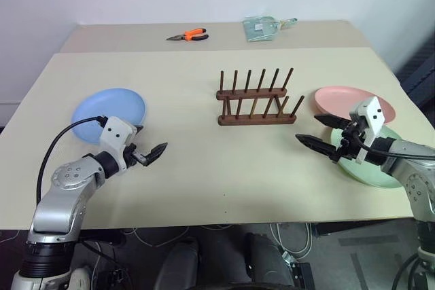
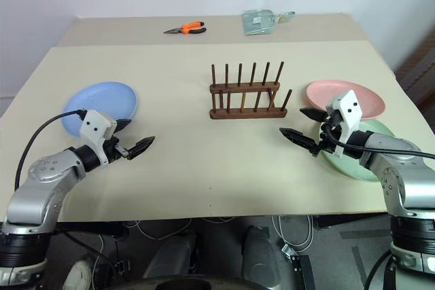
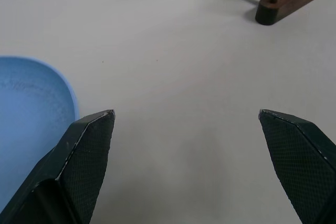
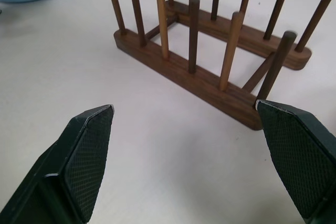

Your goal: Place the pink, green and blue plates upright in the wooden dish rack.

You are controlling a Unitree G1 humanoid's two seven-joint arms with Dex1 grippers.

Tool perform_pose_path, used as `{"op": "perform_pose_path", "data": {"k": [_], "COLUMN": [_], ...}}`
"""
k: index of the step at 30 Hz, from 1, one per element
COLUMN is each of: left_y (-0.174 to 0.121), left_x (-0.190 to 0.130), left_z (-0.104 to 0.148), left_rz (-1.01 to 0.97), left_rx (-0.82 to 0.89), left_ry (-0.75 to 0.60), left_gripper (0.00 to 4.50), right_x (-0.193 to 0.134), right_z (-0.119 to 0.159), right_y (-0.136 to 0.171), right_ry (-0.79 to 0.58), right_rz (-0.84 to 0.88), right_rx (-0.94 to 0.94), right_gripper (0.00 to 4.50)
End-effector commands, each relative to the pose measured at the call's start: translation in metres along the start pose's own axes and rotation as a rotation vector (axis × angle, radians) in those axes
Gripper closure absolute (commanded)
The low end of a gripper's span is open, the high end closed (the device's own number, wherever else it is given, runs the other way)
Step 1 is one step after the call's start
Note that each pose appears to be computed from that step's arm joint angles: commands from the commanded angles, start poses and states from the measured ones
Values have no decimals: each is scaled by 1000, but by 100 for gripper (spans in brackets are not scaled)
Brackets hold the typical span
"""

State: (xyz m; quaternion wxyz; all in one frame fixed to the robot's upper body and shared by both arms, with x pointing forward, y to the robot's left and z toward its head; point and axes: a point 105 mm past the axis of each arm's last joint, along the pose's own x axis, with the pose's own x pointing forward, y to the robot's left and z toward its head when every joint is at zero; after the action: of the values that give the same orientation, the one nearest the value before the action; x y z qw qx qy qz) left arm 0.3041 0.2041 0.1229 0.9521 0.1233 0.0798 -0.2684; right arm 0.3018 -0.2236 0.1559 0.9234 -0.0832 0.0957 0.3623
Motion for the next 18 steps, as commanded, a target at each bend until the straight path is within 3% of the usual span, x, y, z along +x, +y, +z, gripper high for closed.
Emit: {"op": "perform_pose_path", "data": {"k": [1, 5, 9, 18], "left_y": [-3, -13, -37, -61], "left_x": [-1, 10, 36, 133], "left_z": [12, 12, 8, 8], "left_rz": [-14, -54, -201, -405], "left_rx": [19, 8, -3, 101], "left_ry": [-40, -52, -47, -8], "left_gripper": [0, 0, 0, 0], "right_x": [1, 4, 5, 29], "right_z": [5, 0, -10, -20], "right_y": [-3, -6, 13, 72], "right_ry": [0, 20, 71, 5], "right_rz": [-26, -51, 24, 60], "right_rx": [-67, -90, -77, -43], "right_gripper": [7, 7, 7, 7]}}
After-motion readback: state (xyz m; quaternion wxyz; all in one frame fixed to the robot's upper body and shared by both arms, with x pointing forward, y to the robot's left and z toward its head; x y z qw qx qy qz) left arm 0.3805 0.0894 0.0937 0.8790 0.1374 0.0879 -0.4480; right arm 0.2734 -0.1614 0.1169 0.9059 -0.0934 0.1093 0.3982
